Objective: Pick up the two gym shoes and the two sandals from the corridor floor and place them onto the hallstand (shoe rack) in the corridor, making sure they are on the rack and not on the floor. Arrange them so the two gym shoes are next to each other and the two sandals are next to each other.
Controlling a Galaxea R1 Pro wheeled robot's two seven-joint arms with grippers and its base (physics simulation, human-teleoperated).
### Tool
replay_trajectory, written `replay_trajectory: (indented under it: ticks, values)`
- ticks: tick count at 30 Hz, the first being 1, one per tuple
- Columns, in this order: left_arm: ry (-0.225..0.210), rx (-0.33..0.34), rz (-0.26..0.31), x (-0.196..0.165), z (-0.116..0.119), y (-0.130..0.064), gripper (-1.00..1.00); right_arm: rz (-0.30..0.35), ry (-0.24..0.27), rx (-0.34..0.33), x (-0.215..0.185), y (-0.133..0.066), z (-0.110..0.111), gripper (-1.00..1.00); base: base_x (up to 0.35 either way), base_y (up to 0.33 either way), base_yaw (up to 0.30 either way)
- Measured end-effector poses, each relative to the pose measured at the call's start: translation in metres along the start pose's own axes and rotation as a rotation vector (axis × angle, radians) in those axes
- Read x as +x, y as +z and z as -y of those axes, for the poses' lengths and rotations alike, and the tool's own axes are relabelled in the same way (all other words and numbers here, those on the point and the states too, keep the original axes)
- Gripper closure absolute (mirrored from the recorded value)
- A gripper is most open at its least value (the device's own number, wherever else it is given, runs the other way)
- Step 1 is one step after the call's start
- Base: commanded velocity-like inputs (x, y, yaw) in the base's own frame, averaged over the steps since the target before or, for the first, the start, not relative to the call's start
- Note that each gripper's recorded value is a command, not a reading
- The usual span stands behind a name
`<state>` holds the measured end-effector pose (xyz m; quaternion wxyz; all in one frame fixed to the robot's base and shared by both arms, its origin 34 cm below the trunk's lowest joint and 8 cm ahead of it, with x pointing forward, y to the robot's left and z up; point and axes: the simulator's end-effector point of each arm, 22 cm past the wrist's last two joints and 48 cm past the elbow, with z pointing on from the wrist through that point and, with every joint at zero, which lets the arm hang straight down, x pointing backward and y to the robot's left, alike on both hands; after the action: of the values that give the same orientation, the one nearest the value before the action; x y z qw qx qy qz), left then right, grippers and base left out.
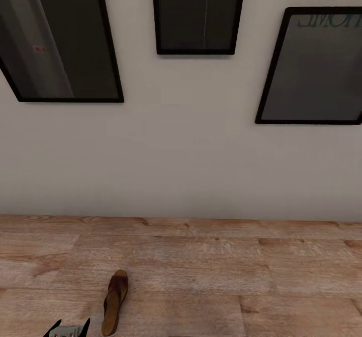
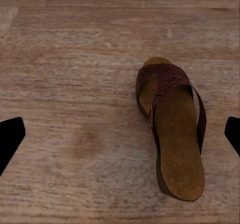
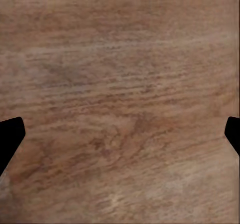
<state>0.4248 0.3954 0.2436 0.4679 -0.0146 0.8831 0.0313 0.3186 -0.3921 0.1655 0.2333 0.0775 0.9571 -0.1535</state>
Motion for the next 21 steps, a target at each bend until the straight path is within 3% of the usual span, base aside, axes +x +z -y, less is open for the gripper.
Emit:
replay_trajectory:
  ticks: [4, 9, 16, 21]
  values:
    - [-0.021, -0.025, 0.010, -0.003, -0.007, 0.001, -1.00, 0.010, 0.006, 0.017, -0.022, 0.007, 0.002, -1.00, 0.000, 0.000, -0.005]
    - [-0.077, -0.059, 0.047, -0.021, -0.013, 0.009, -1.00, -0.051, 0.006, 0.034, -0.047, 0.018, 0.000, -1.00, 0.000, 0.000, -0.002]
    - [-0.148, -0.034, 0.054, -0.044, 0.002, 0.026, -1.00, -0.108, -0.004, 0.025, -0.058, 0.021, -0.012, -1.00, 0.000, 0.000, 0.000]
    - [-0.186, 0.007, 0.035, -0.054, 0.023, 0.035, -1.00, -0.113, -0.050, 0.005, -0.064, 0.021, -0.025, -1.00, 0.000, 0.000, 0.000]
